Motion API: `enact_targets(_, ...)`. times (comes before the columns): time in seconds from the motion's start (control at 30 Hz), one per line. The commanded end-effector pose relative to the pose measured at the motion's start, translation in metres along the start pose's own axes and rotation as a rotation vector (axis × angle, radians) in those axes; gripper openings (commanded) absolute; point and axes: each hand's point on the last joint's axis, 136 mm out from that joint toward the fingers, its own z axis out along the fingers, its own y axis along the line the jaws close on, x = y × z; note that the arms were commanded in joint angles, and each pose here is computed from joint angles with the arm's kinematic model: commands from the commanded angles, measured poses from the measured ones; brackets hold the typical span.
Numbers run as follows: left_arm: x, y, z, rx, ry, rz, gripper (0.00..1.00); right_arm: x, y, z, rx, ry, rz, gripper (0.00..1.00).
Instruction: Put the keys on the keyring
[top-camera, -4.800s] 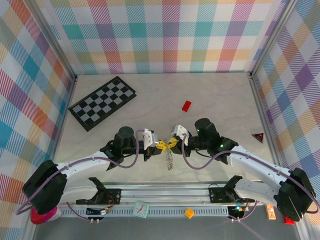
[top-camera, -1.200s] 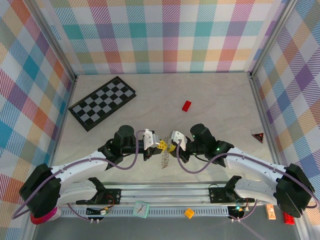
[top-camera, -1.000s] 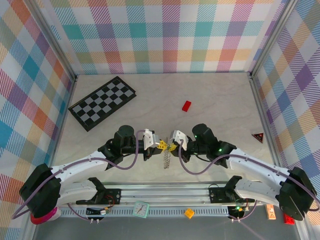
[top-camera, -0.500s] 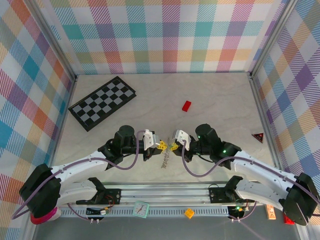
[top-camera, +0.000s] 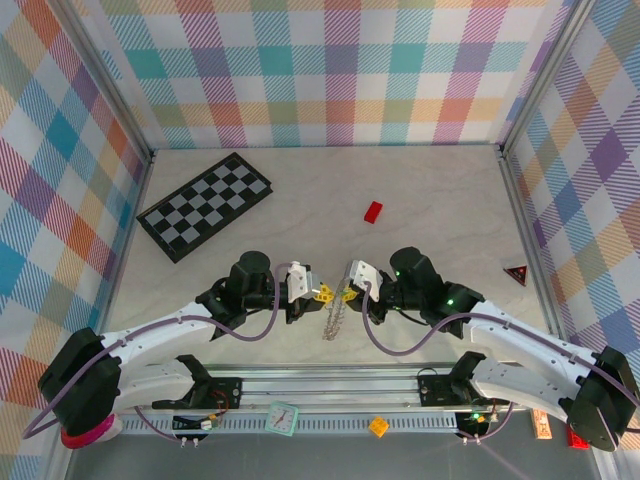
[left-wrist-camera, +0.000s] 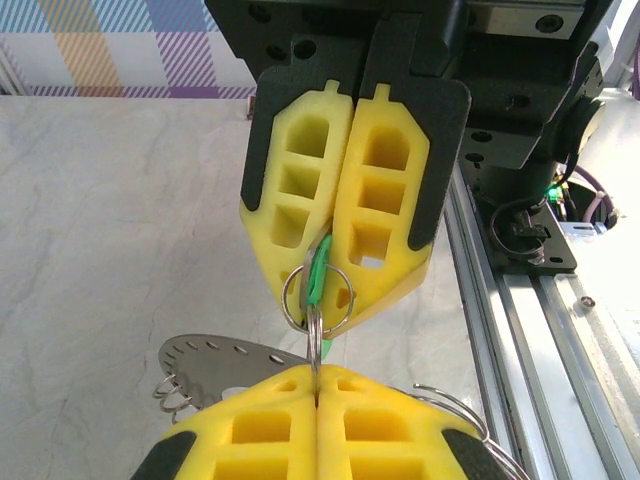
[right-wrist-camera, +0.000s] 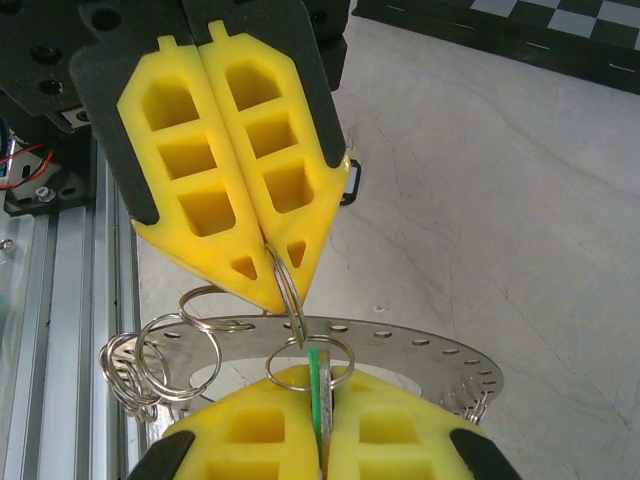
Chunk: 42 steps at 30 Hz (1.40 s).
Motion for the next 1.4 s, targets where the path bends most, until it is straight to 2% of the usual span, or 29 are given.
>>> enact_targets(0.0,-0.015,-0.005,-0.003,0.016,-0.044,0.031,0.00,0.009,-0.001,0.007,-0.007,0.036,-0.009,0.00)
enact_targets(0.17,-0.019,-0.004,-0.003,0.014,-0.061,0.033,0.00,0.025,0.005,0.018,-0.070,0.105,0.025,0.00)
enact_targets(0.4,-0.016,-0.002,0.000,0.013,-0.052,0.026,0.00,0.010,0.012,0.018,-0.122,0.063,0.018,0.00)
enact_targets(0.87,-0.004,0.000,0.004,0.012,-0.006,0.013,0.00,-0.014,-0.005,-0.001,0.018,-0.044,-0.038,0.00)
enact_targets(1.17,-0.002,-0.001,0.002,0.010,0.004,0.015,0.00,-0.007,-0.008,-0.005,0.053,-0.011,-0.046,0.00)
enact_targets(1.3,-0.006,-0.002,0.000,0.010,-0.010,0.020,0.00,0.010,-0.007,0.002,0.034,0.056,-0.033,0.00)
enact_targets(1.37,-0.008,-0.002,0.000,0.009,-0.017,0.022,0.00,0.022,0.001,0.008,-0.022,0.106,-0.016,0.00)
